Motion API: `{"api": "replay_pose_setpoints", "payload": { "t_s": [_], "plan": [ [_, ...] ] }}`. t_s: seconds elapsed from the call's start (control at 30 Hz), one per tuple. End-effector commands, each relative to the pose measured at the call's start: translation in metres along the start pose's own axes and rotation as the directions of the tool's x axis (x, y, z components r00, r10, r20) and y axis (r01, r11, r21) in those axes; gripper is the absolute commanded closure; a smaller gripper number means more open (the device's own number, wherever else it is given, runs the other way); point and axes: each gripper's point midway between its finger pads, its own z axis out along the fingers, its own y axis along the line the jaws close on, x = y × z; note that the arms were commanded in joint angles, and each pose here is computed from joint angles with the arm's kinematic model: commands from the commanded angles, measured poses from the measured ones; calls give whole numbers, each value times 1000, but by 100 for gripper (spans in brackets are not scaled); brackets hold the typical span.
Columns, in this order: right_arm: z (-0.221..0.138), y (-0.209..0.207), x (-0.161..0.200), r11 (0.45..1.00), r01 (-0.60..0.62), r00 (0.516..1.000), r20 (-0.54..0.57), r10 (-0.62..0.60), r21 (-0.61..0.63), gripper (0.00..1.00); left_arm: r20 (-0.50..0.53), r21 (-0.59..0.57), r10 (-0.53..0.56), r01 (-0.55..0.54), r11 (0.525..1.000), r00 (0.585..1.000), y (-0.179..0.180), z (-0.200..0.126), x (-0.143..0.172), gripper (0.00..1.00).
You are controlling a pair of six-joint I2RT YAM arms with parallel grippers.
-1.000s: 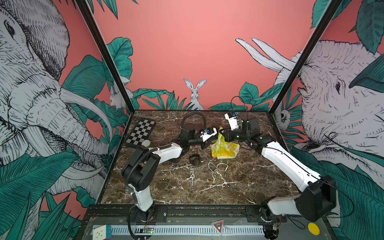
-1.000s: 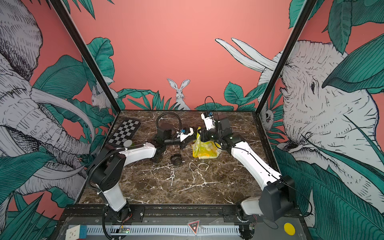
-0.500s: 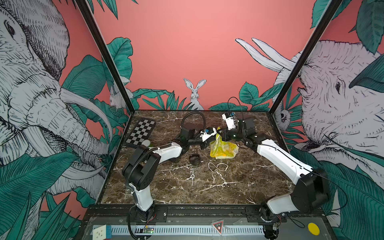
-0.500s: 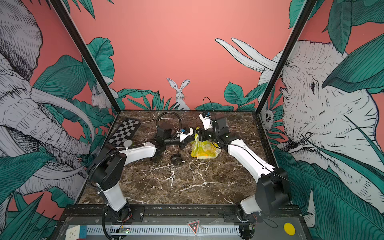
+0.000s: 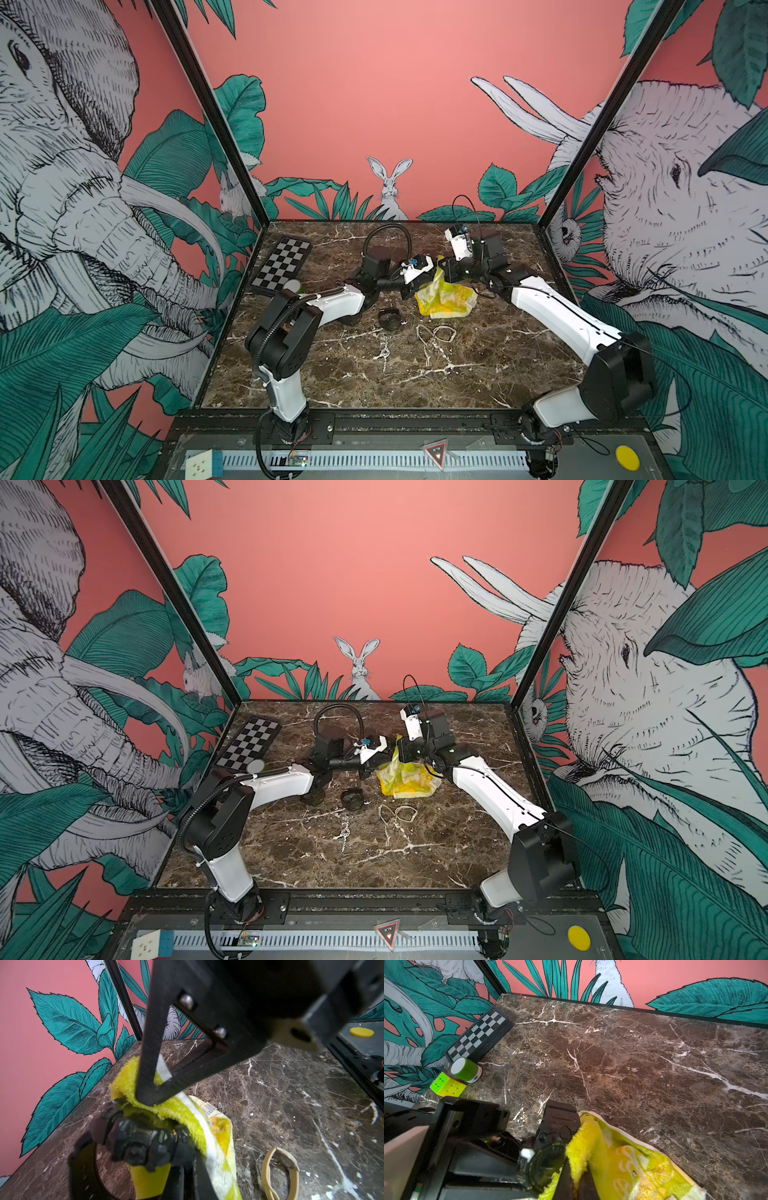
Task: Wipe the watch dial
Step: Wipe the dirt from the watch dial.
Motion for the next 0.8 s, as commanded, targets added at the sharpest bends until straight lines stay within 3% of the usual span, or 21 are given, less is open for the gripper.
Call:
{"api": "replay_pose_setpoints", "payload": {
  "t_s": [0.0,0.5,0.77],
  "plan": [
    [-3,-15,15,997,8,999,-47,-5,71,100,112,4,100,-101,995,989,1,-5,-45,100],
    [-37,7,-11,1000,-5,997,81,6,-12,100,57,-6,65,-65,998,996,17,3,-23,100],
    [-35,20,-28,997,-3,992,128,13,-82,100,65,11,60,-61,998,996,16,5,-24,100]
  ]
}}
